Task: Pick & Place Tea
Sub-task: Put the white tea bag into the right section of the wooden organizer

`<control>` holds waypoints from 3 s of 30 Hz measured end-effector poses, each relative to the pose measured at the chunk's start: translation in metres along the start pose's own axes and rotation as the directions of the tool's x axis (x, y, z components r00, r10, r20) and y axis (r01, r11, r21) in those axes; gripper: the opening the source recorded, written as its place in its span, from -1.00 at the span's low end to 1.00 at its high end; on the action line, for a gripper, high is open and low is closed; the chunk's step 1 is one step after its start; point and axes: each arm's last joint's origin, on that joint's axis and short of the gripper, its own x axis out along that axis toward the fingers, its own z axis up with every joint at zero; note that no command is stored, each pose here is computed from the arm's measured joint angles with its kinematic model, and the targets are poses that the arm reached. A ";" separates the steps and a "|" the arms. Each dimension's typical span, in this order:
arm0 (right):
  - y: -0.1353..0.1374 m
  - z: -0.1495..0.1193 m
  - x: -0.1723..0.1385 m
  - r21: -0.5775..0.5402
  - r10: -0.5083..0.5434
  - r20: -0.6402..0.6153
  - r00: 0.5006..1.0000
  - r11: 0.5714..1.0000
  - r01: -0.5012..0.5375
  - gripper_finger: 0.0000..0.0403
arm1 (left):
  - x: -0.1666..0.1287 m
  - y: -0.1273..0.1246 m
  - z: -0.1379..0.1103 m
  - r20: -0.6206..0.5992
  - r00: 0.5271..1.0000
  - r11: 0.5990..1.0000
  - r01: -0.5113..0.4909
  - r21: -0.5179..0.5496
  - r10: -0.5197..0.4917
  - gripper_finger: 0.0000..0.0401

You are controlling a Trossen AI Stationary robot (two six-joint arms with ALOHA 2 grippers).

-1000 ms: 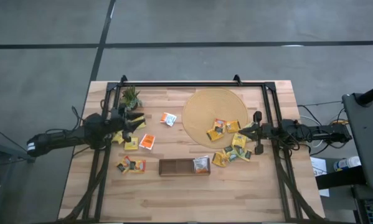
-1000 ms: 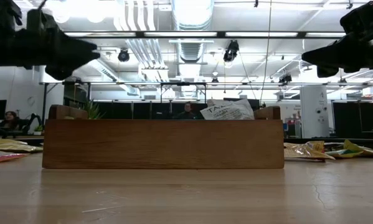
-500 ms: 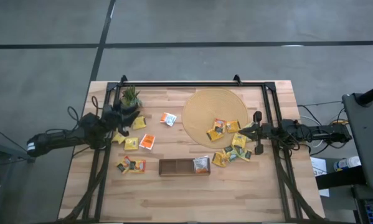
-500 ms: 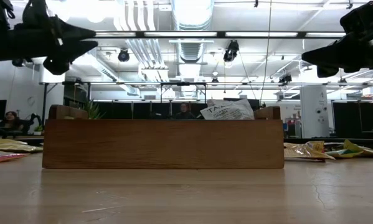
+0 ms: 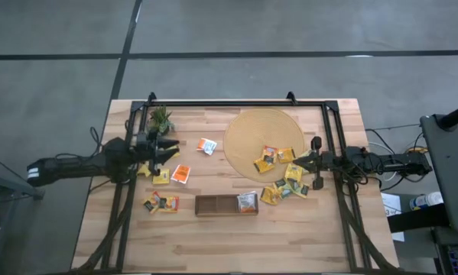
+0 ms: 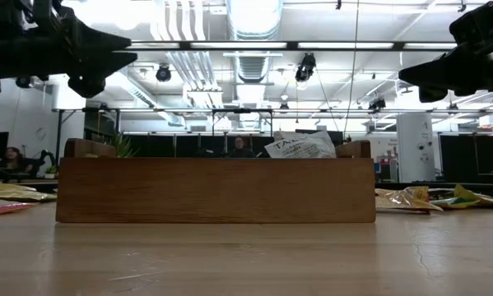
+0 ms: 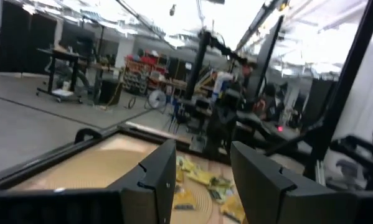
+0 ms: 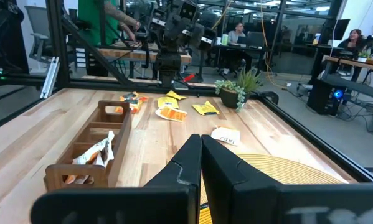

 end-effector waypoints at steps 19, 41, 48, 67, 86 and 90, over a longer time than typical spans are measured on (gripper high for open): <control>0.000 0.000 0.000 0.000 0.000 0.000 1.000 1.000 0.000 -0.96 | 0.057 0.005 -0.022 -0.398 0.901 0.969 -0.087 0.232 0.176 -0.27; 0.000 0.000 0.000 -0.001 0.000 -0.004 1.000 1.000 0.000 -0.96 | 0.123 0.017 -0.069 -0.622 0.581 0.797 -0.079 0.599 0.524 -0.27; 0.000 0.000 0.000 -0.001 0.000 -0.004 1.000 1.000 0.000 -0.96 | 0.129 0.019 -0.078 -0.631 0.551 0.766 -0.023 0.642 0.546 -0.27; 0.000 0.000 0.000 -0.001 0.000 -0.004 1.000 1.000 0.000 -0.96 | 0.132 0.024 -0.090 -0.610 0.516 0.704 0.017 0.710 0.602 -0.27; 0.000 0.000 0.000 -0.001 0.000 -0.004 1.000 1.000 0.000 -0.96 | 0.139 0.032 -0.099 -0.617 0.551 0.753 -0.032 0.657 0.562 -0.32; 0.000 0.000 0.000 -0.001 0.000 -0.004 1.000 1.000 0.000 -0.96 | 0.140 0.032 -0.099 -0.633 0.556 0.772 -0.024 0.635 0.538 -0.56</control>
